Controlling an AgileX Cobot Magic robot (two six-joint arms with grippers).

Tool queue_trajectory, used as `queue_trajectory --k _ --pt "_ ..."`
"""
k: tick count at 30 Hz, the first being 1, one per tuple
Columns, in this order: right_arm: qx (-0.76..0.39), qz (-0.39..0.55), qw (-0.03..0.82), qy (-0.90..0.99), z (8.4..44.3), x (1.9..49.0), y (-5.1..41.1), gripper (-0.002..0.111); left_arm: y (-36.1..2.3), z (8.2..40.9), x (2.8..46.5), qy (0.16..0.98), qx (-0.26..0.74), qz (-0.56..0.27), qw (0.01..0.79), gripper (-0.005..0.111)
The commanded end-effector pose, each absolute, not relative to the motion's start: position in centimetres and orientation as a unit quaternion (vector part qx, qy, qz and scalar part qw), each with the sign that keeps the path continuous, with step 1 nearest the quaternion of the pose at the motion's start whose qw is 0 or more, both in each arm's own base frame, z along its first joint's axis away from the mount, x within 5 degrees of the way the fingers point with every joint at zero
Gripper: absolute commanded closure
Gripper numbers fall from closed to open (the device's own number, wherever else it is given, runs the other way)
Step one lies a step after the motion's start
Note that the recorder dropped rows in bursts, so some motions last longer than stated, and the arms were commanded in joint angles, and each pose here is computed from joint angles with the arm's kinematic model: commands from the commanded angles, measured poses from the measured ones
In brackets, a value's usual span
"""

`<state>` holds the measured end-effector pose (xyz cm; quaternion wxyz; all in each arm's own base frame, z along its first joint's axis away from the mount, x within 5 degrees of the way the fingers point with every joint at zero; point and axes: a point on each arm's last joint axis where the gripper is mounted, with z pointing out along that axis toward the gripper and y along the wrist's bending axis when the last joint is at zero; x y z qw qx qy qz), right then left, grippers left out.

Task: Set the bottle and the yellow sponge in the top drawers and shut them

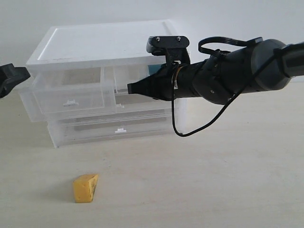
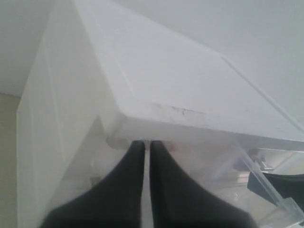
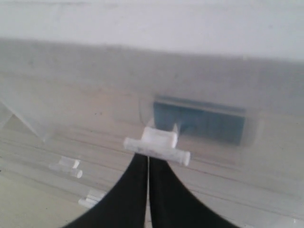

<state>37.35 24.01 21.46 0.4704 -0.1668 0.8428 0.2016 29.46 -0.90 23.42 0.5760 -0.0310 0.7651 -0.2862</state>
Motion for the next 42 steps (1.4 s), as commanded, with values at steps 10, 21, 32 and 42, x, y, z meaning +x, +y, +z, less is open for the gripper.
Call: queue_trajectory --k 10,21,32,42 --pt "-0.179 0.185 0.473 0.842 21.6 37.6 23.6 0.108 -0.3 23.5 35.3 0.751 -0.020 -0.298 0.589 0.103" --pt "-0.181 0.180 0.471 0.844 21.6 37.6 23.6 0.108 -0.3 25.1 36.6 0.743 0.002 -0.294 0.601 0.103" --pt "-0.181 0.176 0.468 0.847 21.5 37.6 23.5 0.108 -0.3 27.6 33.8 0.761 0.002 -0.261 0.594 0.103" --pt "-0.180 0.174 0.465 0.849 21.4 37.6 23.5 0.108 0.2 25.0 34.5 0.798 -0.024 -0.244 0.550 0.103"
